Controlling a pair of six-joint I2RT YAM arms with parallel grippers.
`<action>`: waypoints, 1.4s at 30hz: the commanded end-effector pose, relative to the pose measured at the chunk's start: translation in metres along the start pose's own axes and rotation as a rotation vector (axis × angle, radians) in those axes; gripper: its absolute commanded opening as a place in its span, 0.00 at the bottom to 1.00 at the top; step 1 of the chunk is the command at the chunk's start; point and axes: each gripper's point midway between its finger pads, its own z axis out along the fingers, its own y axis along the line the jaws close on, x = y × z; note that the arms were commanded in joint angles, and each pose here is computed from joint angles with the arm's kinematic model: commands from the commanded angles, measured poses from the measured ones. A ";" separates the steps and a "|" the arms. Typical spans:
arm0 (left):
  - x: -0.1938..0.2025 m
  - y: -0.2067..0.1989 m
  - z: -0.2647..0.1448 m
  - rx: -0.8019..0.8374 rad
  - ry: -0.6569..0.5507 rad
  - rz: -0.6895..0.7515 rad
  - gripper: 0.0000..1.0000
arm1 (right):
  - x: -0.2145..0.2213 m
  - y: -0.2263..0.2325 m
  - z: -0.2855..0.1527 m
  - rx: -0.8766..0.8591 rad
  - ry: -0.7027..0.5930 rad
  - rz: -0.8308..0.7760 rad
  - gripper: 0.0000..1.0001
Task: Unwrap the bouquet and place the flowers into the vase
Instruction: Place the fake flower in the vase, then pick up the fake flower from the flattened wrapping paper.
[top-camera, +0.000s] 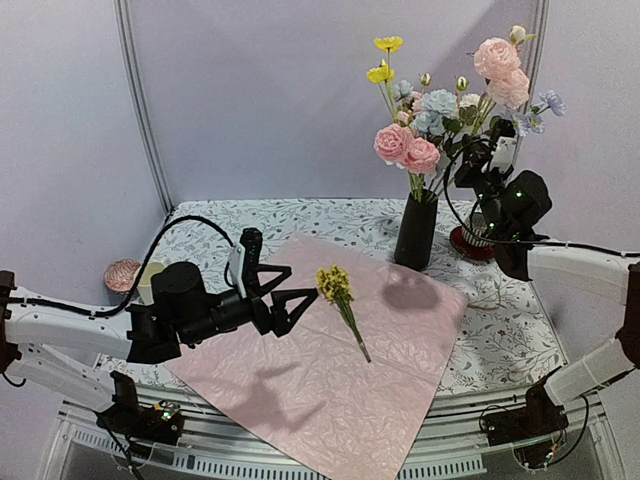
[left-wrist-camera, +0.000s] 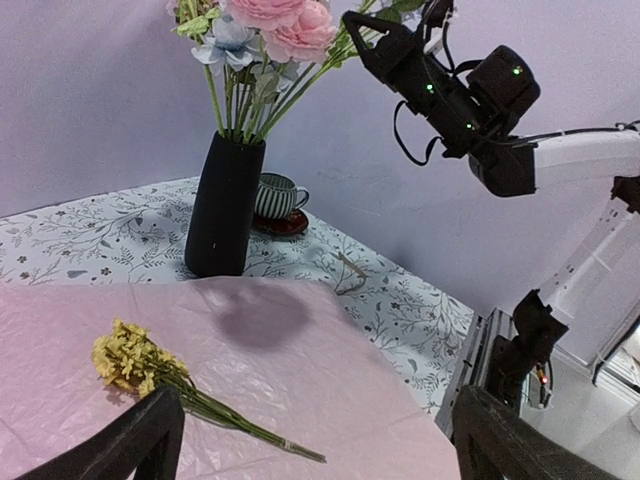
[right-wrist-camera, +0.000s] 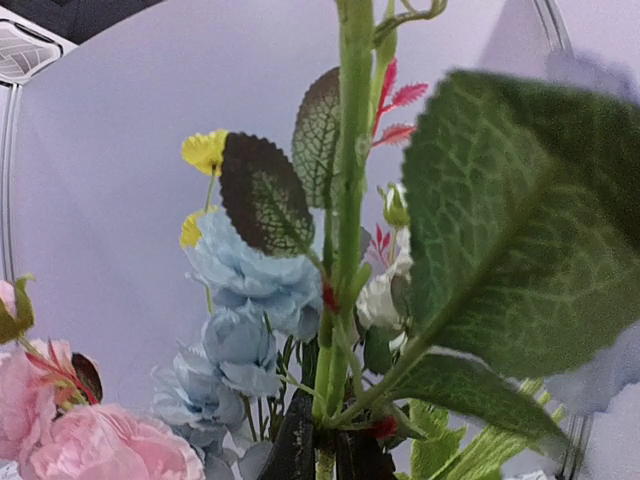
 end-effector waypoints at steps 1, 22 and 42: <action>-0.012 -0.001 -0.002 0.001 -0.027 0.002 0.95 | 0.059 0.004 -0.003 -0.028 0.164 0.075 0.02; -0.008 -0.003 0.001 0.010 -0.001 0.003 0.95 | 0.165 0.009 -0.030 -0.037 0.485 0.159 0.30; 0.016 0.031 0.017 -0.154 0.095 -0.062 0.94 | 0.201 0.049 -0.136 -0.317 0.864 0.329 0.50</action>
